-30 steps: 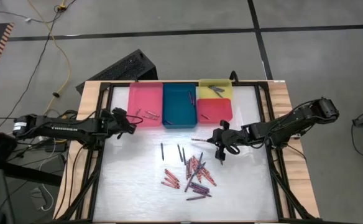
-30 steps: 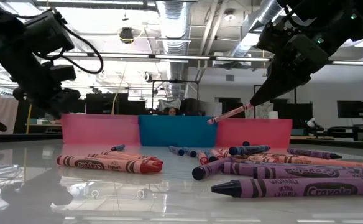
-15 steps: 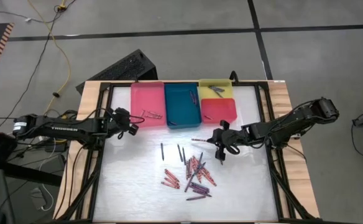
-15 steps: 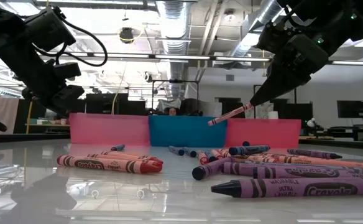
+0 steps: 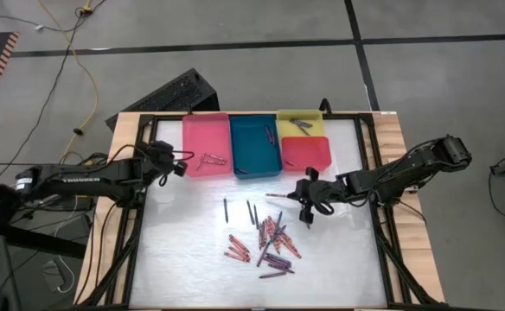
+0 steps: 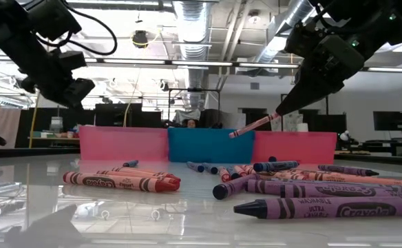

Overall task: Sort crayons
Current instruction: Put the pink crayon into the pink bin

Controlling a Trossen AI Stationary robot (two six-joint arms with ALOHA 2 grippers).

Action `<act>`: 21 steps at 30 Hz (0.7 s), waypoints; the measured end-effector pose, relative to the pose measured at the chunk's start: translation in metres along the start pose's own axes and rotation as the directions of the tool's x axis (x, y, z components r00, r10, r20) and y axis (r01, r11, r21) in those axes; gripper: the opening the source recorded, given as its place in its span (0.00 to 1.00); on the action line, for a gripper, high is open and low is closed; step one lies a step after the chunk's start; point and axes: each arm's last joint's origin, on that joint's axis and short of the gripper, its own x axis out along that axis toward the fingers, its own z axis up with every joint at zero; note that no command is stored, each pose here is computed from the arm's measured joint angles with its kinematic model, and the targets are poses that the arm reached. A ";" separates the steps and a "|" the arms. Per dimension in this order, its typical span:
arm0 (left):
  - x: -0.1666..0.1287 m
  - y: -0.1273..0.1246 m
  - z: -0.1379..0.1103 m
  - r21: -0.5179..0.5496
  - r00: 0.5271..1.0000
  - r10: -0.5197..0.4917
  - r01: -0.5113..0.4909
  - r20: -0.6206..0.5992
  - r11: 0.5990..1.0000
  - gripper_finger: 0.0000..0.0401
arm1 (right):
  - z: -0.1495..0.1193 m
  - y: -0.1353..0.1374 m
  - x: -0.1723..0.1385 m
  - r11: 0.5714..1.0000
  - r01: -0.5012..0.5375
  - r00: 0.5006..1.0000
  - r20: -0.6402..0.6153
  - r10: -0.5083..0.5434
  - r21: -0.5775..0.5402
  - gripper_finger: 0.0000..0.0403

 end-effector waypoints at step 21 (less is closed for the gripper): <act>0.049 0.032 -0.016 -0.408 0.997 -0.067 0.050 -0.027 0.912 0.00 | 0.002 0.000 0.000 1.000 0.001 1.000 0.014 0.000 -0.018 0.00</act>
